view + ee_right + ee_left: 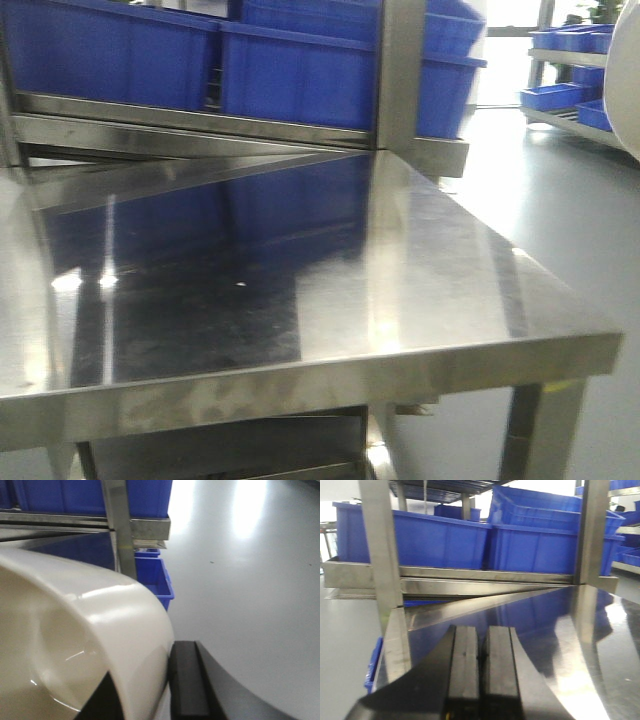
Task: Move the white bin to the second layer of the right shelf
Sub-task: 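Drive the base away from the table, turning toward the shelving racks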
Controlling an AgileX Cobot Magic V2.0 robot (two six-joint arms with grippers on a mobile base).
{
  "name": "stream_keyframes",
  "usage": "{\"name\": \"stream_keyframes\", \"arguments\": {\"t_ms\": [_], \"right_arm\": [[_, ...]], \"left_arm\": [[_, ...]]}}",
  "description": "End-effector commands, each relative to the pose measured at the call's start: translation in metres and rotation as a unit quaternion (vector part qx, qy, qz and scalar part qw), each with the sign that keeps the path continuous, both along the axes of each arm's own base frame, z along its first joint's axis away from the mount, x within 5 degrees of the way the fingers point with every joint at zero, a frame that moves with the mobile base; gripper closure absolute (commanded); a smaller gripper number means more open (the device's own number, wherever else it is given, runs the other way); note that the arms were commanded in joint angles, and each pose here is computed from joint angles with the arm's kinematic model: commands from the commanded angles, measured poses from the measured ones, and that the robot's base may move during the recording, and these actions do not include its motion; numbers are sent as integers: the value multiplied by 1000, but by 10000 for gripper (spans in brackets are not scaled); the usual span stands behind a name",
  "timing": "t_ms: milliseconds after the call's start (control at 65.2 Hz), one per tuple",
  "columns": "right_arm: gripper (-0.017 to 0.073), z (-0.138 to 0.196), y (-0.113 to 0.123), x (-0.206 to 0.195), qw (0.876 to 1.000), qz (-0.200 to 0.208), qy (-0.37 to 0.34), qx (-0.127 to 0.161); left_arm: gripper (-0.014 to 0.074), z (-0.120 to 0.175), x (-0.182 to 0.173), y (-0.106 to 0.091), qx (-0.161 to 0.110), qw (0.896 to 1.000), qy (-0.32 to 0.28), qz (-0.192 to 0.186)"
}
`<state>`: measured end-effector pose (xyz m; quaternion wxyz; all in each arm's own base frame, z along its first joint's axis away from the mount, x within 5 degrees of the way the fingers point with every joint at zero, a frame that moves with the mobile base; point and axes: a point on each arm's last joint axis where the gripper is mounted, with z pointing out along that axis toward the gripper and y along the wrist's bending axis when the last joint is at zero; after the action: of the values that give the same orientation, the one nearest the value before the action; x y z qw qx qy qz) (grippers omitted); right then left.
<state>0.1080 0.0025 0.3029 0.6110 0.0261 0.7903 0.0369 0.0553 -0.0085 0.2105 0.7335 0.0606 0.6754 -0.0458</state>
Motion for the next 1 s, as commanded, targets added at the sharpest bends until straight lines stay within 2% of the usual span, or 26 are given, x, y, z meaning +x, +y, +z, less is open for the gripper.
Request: {"name": "stream_keyframes", "arguments": {"t_ms": [0,981], "right_arm": [[536,20,-1,1,998,-7,-70,-2],[536,20,-1,1,998,-7,-70,-2]], "left_arm": [[509,-3,0,1,-11,999,-32,1],[509,-3,0,1,-11,999,-32,1]]}}
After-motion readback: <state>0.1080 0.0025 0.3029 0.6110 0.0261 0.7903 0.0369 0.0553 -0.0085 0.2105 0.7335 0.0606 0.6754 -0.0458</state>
